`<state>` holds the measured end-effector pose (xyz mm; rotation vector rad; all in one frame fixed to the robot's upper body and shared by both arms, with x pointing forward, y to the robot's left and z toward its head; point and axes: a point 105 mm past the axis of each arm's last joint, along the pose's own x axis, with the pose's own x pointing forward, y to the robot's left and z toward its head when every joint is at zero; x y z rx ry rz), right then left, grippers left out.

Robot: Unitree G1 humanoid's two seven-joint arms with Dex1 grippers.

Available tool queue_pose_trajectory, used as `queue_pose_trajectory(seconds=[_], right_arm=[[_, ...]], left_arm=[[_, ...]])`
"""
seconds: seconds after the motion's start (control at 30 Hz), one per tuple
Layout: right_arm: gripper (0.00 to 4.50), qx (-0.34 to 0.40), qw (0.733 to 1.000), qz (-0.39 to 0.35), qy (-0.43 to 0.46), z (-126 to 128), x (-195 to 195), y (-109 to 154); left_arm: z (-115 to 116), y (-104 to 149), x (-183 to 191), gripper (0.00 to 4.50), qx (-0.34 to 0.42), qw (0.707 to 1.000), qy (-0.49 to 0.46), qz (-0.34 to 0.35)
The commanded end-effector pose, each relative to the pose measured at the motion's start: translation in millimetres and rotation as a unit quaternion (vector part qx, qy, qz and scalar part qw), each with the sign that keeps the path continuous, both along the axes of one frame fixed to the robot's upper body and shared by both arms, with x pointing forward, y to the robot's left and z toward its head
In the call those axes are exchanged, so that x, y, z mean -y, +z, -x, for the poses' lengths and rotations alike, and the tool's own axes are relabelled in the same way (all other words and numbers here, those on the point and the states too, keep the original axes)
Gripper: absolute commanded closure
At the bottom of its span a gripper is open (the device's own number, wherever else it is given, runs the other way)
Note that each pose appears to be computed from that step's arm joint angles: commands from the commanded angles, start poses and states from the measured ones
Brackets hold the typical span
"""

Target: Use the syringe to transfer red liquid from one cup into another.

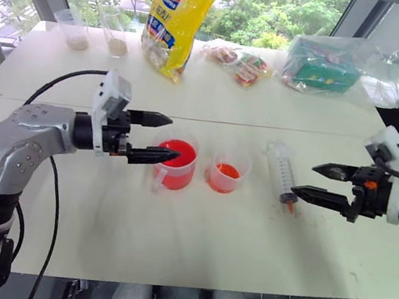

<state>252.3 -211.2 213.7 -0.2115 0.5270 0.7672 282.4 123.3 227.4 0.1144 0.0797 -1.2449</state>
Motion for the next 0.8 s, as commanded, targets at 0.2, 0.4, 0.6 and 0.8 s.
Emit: queue_pose_trajectory(seconds=[0.2, 0.4, 0.6, 0.8], right_arm=[[0.06, 0.02, 1.0, 0.007, -0.013, -8.1, -0.1, 6.8], [0.06, 0.012, 0.999, 0.016, -0.042, -18.5, 2.6, 0.3], [0.06, 0.01, 0.997, 0.017, -0.079, -32.0, 8.2, 1.6], [0.06, -0.013, 0.994, 0.021, -0.106, -47.4, 8.6, -2.1]], left_arm=[[0.8, 12.8, 4.2, 0.0, 0.033, 0.999, -0.005, 0.011], [2.5, 15.7, 2.5, 0.0, 0.036, 0.999, -0.005, 0.015], [0.5, 16.0, 2.5, 0.0, 0.042, 0.999, 0.0, 0.016], [0.0, 14.6, 5.1, 0.0, 0.042, 0.999, -0.002, 0.018]])
